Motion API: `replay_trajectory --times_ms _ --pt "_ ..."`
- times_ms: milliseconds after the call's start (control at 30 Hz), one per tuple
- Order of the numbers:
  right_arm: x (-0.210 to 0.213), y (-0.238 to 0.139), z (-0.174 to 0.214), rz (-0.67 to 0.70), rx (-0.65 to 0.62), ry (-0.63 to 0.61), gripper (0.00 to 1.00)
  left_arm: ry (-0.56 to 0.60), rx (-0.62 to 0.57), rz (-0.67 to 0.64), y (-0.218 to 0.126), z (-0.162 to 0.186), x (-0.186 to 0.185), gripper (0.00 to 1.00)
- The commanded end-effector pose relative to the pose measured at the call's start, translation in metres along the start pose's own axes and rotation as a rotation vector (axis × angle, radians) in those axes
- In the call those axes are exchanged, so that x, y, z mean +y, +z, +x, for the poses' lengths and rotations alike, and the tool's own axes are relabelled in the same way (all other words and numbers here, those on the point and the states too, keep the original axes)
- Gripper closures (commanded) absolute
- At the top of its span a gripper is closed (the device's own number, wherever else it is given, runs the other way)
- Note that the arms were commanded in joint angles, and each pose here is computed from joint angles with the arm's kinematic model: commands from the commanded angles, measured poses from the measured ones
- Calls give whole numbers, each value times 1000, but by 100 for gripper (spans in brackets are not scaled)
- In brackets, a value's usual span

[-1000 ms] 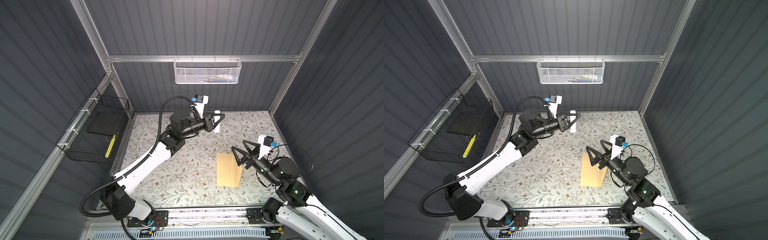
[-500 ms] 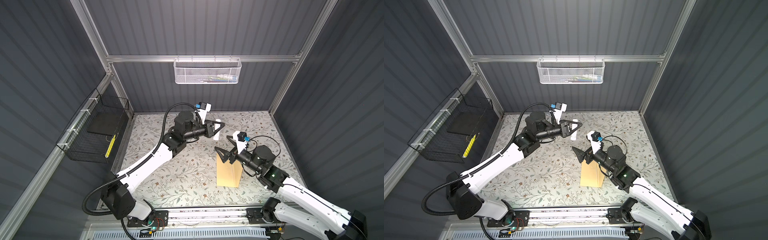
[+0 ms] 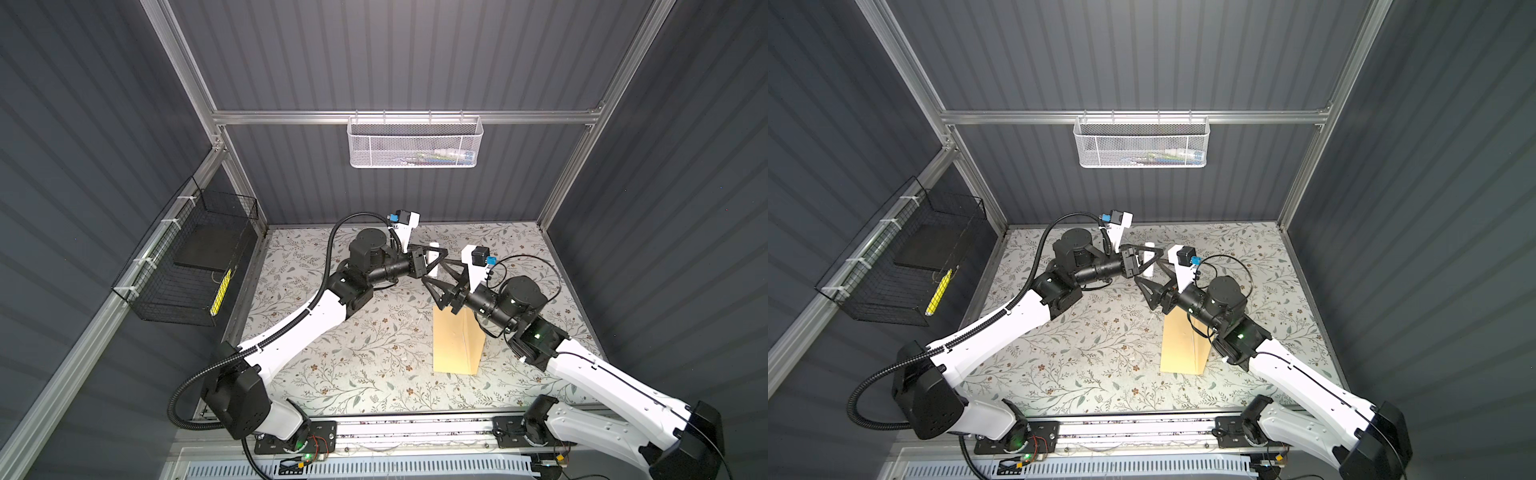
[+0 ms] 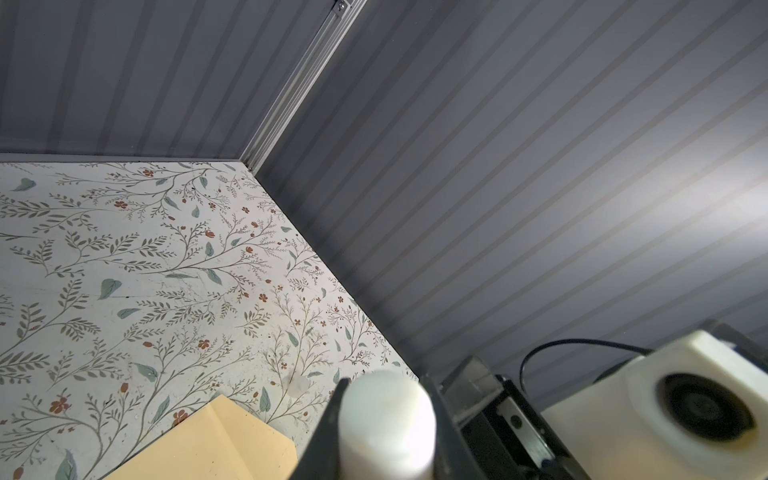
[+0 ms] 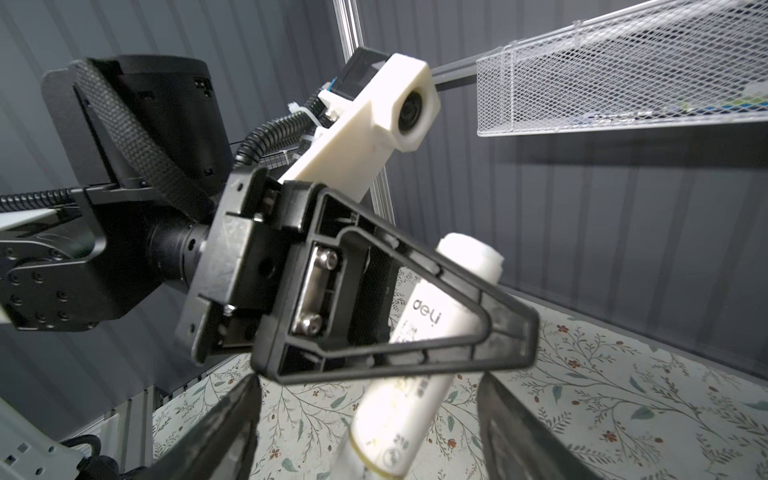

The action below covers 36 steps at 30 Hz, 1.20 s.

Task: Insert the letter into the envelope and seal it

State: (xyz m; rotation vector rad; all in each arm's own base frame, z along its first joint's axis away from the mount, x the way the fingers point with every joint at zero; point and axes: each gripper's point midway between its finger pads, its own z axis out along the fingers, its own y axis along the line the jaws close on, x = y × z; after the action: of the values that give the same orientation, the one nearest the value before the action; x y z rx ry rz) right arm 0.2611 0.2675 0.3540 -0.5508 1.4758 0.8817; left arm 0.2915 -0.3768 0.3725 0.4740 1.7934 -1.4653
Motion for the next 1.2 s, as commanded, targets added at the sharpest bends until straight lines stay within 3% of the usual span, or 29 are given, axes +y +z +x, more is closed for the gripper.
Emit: replay_trajectory --times_ms 0,267,767,1000,1167 --pt "0 3 -1 -9 11 23 23 13 -57 36 -9 -15 -14 100" --pt "-14 7 8 18 37 65 34 2 -52 55 -7 -13 -15 100" --pt "-13 13 3 -21 82 118 64 -36 -62 84 -2 -8 -9 100" --pt "-5 12 -1 -85 104 155 90 -49 -76 93 -2 -4 -5 100" --pt "0 10 -6 -105 108 161 97 -70 -95 95 -3 -1 -1 97"
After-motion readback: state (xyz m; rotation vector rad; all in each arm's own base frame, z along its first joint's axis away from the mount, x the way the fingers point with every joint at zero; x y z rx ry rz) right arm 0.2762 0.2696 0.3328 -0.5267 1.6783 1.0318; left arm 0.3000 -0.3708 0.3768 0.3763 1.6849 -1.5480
